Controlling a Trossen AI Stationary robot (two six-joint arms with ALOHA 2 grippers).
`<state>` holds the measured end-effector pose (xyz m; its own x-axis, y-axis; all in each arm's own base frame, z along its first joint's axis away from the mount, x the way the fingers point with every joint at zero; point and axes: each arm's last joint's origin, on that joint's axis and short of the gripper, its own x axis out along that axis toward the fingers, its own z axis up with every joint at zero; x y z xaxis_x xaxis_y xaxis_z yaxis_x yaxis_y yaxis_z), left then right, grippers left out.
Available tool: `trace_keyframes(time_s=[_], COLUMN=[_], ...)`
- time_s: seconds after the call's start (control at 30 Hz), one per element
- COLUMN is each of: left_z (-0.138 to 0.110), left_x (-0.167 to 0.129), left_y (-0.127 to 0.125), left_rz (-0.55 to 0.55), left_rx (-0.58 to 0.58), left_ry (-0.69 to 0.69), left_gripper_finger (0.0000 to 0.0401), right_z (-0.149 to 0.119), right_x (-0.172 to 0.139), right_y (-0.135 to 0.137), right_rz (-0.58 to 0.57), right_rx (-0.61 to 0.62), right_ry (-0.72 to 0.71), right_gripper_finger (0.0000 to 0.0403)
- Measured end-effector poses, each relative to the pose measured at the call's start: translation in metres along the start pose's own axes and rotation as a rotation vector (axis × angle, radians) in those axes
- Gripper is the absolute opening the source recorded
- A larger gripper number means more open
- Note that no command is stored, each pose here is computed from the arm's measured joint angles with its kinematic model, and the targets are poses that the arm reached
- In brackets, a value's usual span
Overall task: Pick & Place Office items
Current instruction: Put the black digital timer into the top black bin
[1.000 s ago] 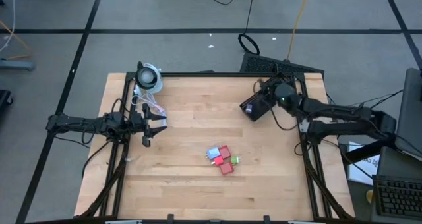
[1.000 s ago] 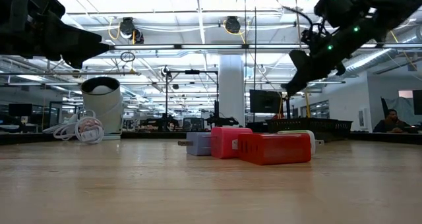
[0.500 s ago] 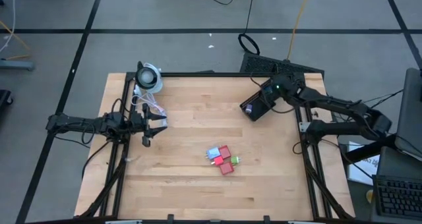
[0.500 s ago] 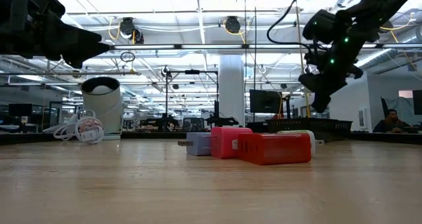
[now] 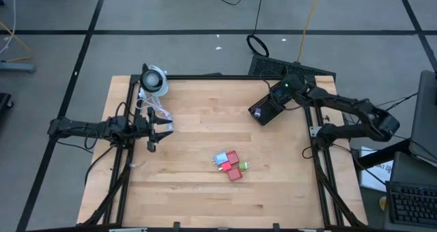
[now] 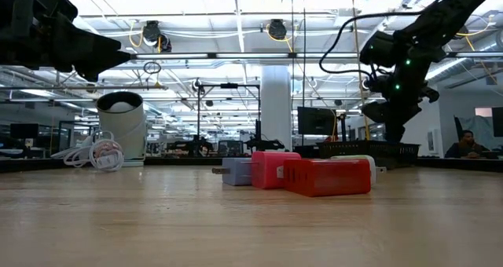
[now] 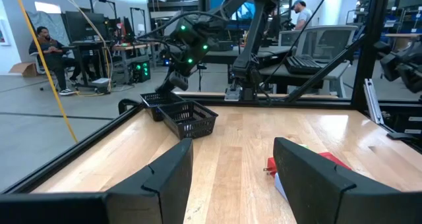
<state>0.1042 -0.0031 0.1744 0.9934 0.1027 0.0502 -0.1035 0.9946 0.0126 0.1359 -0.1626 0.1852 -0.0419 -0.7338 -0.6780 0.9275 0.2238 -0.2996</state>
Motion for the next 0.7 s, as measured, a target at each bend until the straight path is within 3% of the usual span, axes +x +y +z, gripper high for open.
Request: trace_keyframes(time_s=[0.47, 0.7], left_z=[0.0000, 0.0000], left_x=[0.0000, 0.0000], left_y=[0.0000, 0.0000], left_rz=[0.000, 0.000], left_rx=[0.000, 0.000], left_ry=[0.000, 0.000], left_gripper_finger=[0.0214, 0.0214], right_z=[0.0037, 0.0032], right_x=[0.0097, 0.0102], right_y=[0.0015, 0.0026], right_rz=[-0.009, 0.061], right_rx=[0.029, 0.046], right_ry=[-0.016, 0.003], right_gripper_finger=[0.0071, 0.0116])
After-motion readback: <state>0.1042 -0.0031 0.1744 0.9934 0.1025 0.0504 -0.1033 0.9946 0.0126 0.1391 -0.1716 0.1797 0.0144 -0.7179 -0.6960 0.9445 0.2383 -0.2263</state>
